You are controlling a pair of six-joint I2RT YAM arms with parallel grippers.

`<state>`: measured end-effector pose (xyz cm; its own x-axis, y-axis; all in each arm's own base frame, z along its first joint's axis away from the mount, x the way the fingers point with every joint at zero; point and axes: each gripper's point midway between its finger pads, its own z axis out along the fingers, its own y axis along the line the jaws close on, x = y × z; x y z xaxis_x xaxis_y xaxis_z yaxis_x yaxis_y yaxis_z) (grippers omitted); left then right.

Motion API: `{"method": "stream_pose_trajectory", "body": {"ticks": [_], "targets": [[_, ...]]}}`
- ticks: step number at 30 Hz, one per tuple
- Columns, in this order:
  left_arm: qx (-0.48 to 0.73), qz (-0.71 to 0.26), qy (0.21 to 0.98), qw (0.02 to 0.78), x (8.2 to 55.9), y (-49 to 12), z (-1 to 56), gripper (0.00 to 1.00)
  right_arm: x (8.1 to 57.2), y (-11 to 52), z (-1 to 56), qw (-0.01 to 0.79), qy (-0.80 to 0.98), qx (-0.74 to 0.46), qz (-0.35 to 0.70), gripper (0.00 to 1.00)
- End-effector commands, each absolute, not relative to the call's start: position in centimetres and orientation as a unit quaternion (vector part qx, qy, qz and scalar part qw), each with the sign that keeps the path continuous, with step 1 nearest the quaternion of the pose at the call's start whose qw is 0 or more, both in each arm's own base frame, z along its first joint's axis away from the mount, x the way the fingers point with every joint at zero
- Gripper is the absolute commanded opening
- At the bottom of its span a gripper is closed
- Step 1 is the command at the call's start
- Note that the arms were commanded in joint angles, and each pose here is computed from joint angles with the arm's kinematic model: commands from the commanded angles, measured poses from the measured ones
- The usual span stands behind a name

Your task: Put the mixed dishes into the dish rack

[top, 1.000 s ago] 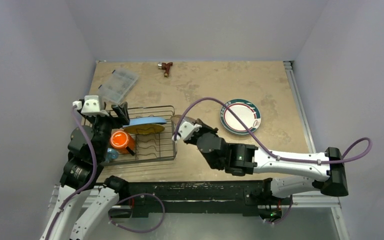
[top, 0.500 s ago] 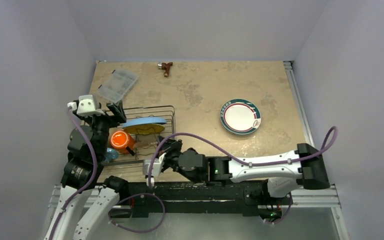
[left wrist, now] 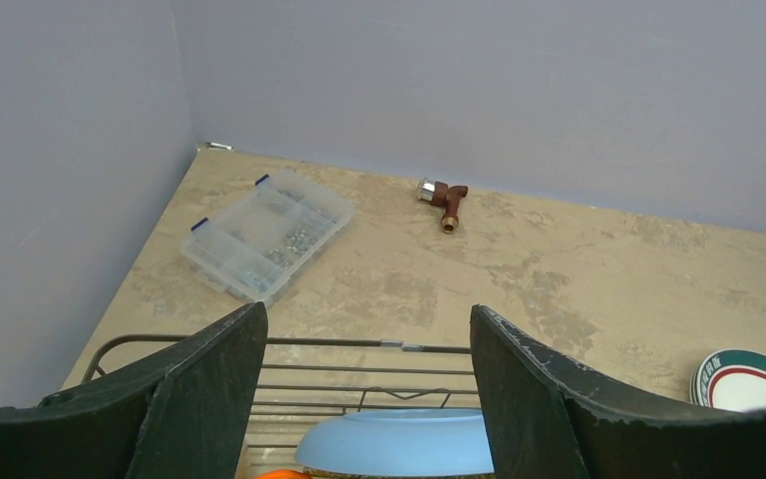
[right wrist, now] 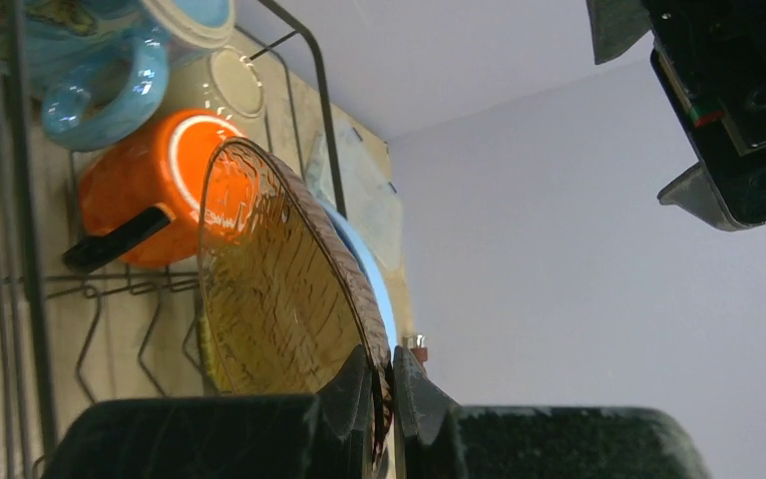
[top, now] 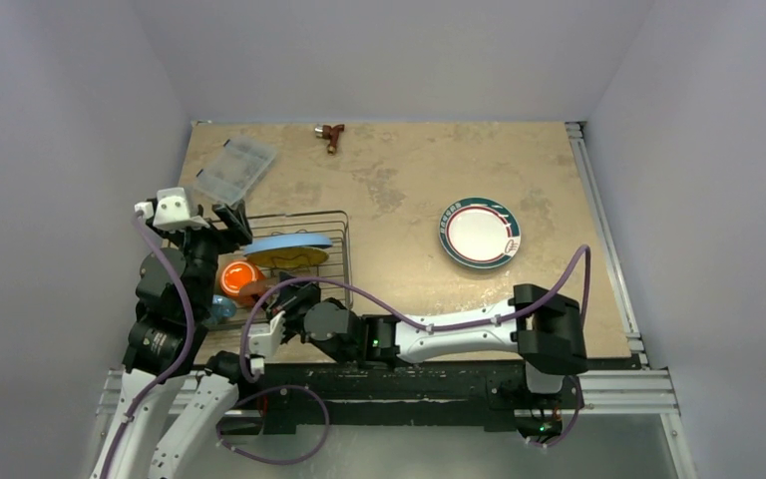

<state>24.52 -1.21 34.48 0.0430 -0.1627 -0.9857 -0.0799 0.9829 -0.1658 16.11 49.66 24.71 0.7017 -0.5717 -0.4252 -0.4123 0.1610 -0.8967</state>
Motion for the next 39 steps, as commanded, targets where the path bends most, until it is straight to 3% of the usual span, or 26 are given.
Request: {"method": "stream_pose_trajectory", "body": {"ticks": [1, 17, 32, 33, 35, 36, 39], "targets": [[-0.096, -0.044, 0.674, 0.731, 24.4, -1.2, 35.9, 0.73, 18.9, 49.9, 29.6, 0.708, 0.421, -0.562, -0.077, 0.0], [-0.101, -0.05, 0.679, 0.726, 24.8, -1.2, 35.8, 0.73, 23.9, 50.3, 25.9, 0.676, 0.489, -0.538, -0.118, 0.0], [-0.104, -0.055, 0.683, 0.721, 25.2, -1.3, 35.5, 0.72, 24.2, 50.2, 23.0, 0.655, 0.474, -0.579, -0.106, 0.0], [-0.103, -0.055, 0.684, 0.72, 25.3, -1.3, 35.5, 0.73, 24.2, 50.2, 22.8, 0.651, 0.478, -0.581, -0.106, 0.04], [-0.104, -0.056, 0.684, 0.72, 25.2, -1.3, 35.5, 0.72, 24.2, 50.2, 22.6, 0.648, 0.484, -0.58, -0.102, 0.35], [-0.104, -0.056, 0.684, 0.72, 25.2, -1.3, 35.5, 0.72, 24.2, 50.2, 22.7, 0.649, 0.486, -0.576, -0.101, 0.44], [-0.104, -0.056, 0.684, 0.72, 25.3, -1.3, 35.4, 0.73, 24.2, 49.9, 22.9, 0.652, 0.491, -0.569, -0.095, 0.57]]}}
